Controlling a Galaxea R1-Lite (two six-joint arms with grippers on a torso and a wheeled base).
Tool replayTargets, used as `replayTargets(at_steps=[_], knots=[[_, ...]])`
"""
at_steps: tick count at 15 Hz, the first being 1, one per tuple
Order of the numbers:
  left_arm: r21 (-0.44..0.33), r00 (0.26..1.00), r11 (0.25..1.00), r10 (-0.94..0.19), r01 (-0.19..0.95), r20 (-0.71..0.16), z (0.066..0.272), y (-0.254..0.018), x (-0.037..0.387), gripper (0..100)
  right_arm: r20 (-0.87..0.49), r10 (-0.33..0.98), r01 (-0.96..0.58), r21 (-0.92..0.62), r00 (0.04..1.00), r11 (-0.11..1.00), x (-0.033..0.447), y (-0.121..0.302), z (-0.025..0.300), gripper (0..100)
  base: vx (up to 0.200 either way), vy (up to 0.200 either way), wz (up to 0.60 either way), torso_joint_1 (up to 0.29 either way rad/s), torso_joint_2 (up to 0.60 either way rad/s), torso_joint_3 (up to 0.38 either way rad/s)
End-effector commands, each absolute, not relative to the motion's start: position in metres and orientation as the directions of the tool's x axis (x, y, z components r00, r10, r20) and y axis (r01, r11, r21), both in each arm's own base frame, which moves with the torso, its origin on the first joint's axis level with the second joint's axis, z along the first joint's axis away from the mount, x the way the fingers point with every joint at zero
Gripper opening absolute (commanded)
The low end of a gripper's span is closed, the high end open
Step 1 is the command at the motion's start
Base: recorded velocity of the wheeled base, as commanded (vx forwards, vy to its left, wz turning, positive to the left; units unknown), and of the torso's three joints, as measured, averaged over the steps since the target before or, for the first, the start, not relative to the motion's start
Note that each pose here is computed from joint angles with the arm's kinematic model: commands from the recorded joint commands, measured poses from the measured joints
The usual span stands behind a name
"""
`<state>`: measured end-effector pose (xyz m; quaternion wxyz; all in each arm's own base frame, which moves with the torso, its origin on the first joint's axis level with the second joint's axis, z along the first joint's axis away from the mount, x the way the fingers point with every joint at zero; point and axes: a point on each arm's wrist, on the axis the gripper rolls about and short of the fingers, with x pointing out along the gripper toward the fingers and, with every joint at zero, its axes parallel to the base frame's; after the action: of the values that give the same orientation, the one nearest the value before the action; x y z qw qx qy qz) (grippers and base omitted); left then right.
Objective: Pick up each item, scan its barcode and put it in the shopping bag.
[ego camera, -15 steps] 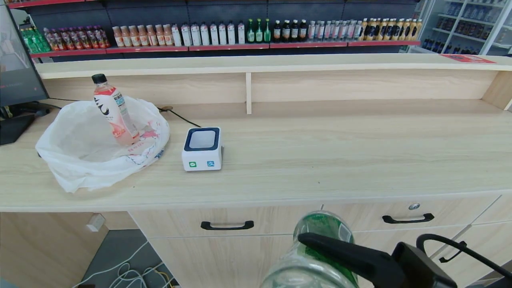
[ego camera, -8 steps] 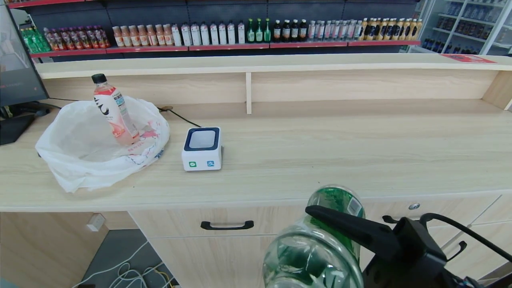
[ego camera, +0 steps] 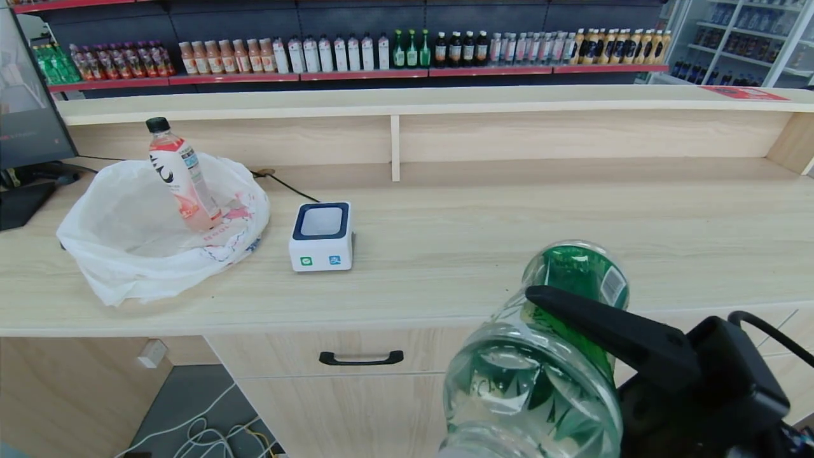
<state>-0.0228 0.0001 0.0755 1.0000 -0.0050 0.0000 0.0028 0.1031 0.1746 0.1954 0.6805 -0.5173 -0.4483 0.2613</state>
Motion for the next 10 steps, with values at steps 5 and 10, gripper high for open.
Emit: replayTargets(at_steps=[5,10], knots=[[-0.011,1.000,1.000,0.006,-0.006,0.000,0.075,0.000,-0.023,100,0.404,0.771,0.255,-0.914,0.492,0.317,0.079,0.169,0.209,0,0.000,0.000,0.00,0.000,0.00,0.000],[-0.011,1.000,1.000,0.006,-0.006,0.000,0.075,0.000,-0.023,100,0.383,0.800,0.203,-0.924,0.462,0.325,0.056,0.206,0.209,0,0.000,0.000,0.00,0.000,0.00,0.000]])
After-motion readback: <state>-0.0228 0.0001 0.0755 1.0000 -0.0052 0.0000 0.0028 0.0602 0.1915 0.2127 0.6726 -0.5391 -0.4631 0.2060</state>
